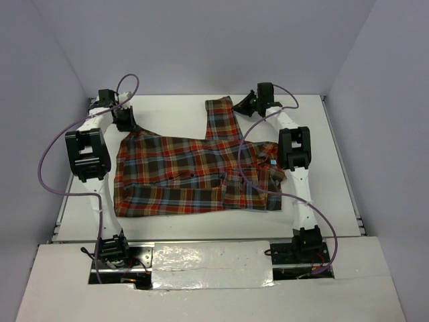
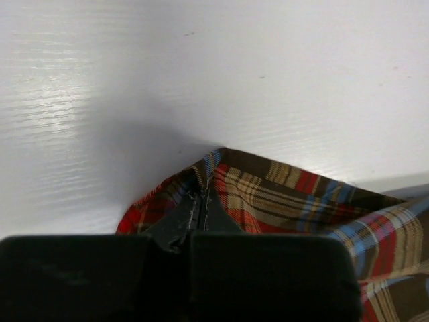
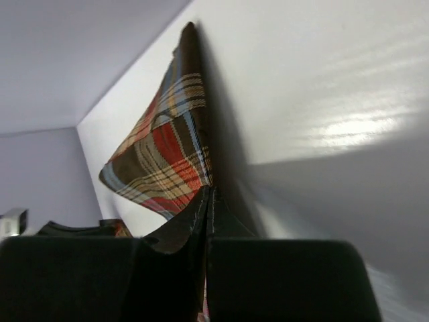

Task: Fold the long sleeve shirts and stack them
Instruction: Fold the shirt

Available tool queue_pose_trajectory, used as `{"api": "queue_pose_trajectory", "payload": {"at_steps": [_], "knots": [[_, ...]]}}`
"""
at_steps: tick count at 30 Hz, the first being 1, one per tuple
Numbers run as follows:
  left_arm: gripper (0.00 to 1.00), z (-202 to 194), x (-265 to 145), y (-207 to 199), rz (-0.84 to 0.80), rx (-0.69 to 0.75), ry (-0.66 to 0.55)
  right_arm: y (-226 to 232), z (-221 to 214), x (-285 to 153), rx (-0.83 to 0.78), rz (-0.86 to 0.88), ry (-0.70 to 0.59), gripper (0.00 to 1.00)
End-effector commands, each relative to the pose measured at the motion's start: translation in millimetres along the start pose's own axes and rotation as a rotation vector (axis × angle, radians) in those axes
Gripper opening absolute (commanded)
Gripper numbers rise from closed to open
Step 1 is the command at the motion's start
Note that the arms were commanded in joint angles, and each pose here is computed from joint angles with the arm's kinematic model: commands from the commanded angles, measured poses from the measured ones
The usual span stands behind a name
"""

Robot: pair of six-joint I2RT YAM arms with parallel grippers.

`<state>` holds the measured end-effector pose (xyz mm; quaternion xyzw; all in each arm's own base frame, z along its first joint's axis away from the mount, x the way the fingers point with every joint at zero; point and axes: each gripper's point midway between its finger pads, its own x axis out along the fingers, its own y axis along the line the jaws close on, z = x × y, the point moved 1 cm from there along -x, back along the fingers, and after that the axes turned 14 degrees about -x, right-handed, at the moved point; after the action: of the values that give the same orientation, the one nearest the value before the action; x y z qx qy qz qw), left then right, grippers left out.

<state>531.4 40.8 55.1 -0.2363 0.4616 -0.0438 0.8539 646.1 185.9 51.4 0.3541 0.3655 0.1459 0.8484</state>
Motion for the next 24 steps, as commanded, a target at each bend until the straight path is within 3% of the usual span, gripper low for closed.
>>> {"api": "queue_pose_trajectory", "payload": {"at_steps": [1, 7, 11, 24], "knots": [[0.0, 9, 9, -1, 0.001, -0.012, -0.019, 48, 54, -27, -0.035, 0.123, -0.161, 0.0], [0.0, 47, -35, -25, -0.074, 0.003, -0.175, 104, 126, -94, -0.079, 0.192, -0.397, 0.0], [0.0, 41, -35, -29, -0.117, -0.018, -0.18, 128, 152, -121, -0.107, 0.227, -0.498, 0.0], [0.0, 56, -43, -28, -0.145, -0.047, -0.215, 158, 179, -171, -0.157, 0.276, -0.619, 0.0]]}}
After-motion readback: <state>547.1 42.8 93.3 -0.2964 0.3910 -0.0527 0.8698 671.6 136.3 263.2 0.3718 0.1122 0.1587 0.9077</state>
